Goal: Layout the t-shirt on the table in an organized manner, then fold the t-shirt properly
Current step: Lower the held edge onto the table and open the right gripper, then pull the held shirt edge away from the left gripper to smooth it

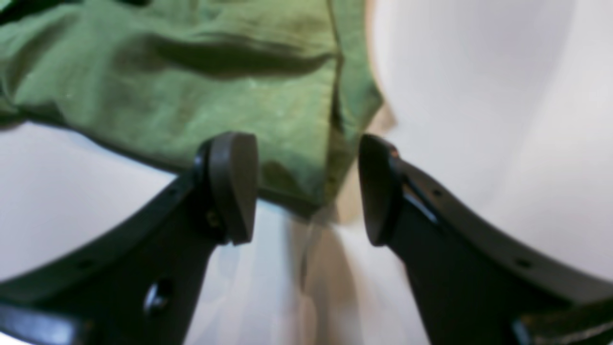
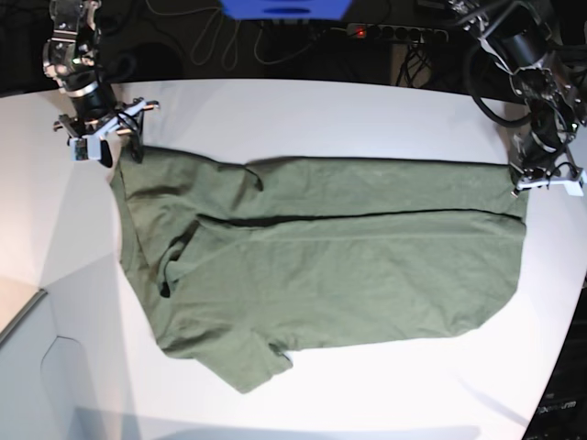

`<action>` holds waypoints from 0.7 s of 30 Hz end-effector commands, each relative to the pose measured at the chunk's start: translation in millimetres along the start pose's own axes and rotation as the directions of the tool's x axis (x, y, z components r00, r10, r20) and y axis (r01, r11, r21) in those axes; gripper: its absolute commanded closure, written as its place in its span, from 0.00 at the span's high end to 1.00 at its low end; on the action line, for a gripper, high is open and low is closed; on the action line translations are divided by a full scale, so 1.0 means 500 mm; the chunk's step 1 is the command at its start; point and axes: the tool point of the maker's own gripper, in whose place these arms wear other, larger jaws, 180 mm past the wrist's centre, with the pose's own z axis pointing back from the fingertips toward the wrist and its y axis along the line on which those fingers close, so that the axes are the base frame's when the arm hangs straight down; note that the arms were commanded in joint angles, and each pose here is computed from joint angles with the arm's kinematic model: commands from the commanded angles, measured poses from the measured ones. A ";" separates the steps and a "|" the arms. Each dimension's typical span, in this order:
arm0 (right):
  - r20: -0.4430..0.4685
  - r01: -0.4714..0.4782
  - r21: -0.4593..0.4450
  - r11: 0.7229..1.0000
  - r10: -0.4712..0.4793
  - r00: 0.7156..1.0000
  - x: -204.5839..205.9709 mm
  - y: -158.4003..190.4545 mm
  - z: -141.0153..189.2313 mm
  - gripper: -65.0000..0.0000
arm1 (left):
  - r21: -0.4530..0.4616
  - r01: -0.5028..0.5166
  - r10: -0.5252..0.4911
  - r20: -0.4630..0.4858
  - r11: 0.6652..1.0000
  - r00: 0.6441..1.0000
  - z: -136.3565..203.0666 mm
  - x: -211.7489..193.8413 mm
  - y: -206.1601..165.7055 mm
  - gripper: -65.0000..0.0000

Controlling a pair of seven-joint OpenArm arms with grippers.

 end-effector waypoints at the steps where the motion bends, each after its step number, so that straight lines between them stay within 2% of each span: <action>1: 0.043 -0.005 -0.004 1.000 0.005 0.999 0.023 -0.008 0.002 0.52 | -0.015 0.009 -0.008 0.051 1.000 0.999 0.003 0.042 -0.011 0.00; 4: 0.045 -0.009 0.018 1.000 0.008 0.999 0.026 0.008 -0.005 0.51 | -0.010 0.015 -0.015 0.058 1.000 0.998 0.005 0.052 -0.007 0.00; 6: 0.045 -0.014 0.023 1.000 0.013 0.999 0.028 0.009 -0.007 0.45 | -0.008 0.018 -0.018 0.061 1.000 0.998 0.006 0.056 -0.005 0.00; 8: 0.051 -0.016 0.023 1.000 0.015 0.999 0.032 0.008 -0.009 0.32 | -0.006 0.021 -0.021 0.064 1.000 0.998 0.007 0.060 -0.003 0.00; 11: 0.084 -0.020 0.016 1.000 0.019 0.996 0.062 0.002 -0.025 0.03 | -0.006 0.022 -0.022 0.065 1.000 0.998 0.007 0.062 -0.002 0.00; 12: 0.089 -0.021 0.015 1.000 0.019 0.996 0.066 0.000 -0.026 0.00 | -0.001 0.028 -0.027 0.069 1.000 0.997 0.009 0.068 0.002 0.00; 21: 0.107 -0.057 0.011 0.998 0.056 0.993 0.092 -0.019 -0.034 0.00 | 0.008 0.035 -0.036 0.074 0.999 0.997 0.013 0.077 0.012 0.00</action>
